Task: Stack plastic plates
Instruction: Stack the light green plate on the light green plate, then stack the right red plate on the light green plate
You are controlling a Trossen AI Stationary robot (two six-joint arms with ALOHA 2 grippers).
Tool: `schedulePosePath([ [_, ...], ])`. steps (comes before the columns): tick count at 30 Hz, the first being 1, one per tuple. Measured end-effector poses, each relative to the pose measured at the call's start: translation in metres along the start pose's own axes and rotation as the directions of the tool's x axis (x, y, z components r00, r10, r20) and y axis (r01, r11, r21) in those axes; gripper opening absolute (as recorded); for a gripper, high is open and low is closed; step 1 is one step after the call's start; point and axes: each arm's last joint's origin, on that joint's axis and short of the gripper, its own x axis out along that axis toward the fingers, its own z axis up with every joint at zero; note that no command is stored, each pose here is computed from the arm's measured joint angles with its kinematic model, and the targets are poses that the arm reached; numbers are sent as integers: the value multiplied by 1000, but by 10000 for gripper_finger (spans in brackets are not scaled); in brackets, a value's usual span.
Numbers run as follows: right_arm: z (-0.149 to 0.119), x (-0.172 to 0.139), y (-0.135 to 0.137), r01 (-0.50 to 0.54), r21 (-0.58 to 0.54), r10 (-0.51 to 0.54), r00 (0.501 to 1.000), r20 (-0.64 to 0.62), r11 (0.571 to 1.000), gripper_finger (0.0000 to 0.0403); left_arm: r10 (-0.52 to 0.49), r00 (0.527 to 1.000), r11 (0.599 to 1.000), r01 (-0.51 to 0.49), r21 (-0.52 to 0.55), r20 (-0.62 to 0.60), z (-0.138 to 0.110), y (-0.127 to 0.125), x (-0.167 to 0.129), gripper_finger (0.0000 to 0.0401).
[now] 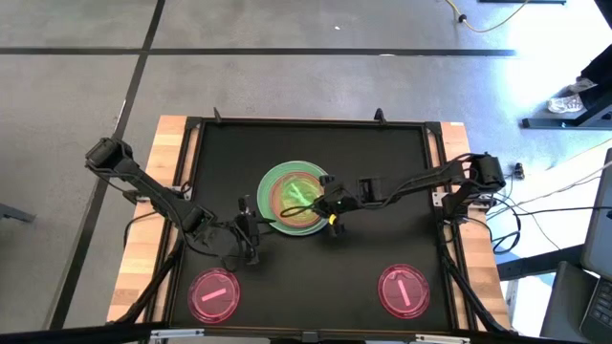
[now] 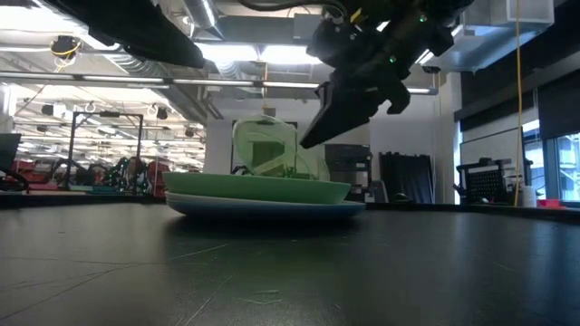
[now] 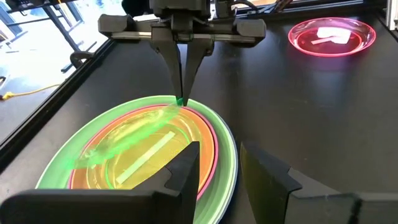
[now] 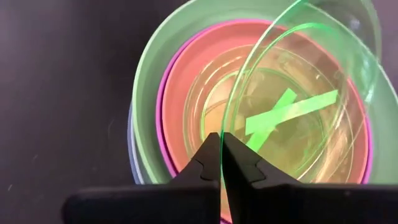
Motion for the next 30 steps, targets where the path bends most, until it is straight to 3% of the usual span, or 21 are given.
schedulePosePath([
  [4, 0, 0, 0, -1, 1, 1, 1000, -1, 1000, 28, 0, 1000, 1000, 0, -1, 0, 0, 0, 0, 110],
  [9, 0, 0, 0, -1, 1, 1, 1000, -3, 1000, 93, 0, 1000, 1000, 0, -3, 0, 0, 0, 0, 110],
  [14, 5, -26, 3, -95, 21, 96, 987, -130, 995, 140, -27, 1000, 1000, 27, -4, -7, 0, -1, 0, 110],
  [21, 7, -84, 30, -334, 138, 356, 913, -198, 932, 156, -10, 1000, 1000, 10, 12, -25, -5, -2, 6, 110],
  [30, -18, -110, 72, -308, 332, 437, 779, -449, 892, 155, -3, 999, 1000, 4, 25, -41, -9, -5, 11, 110],
])
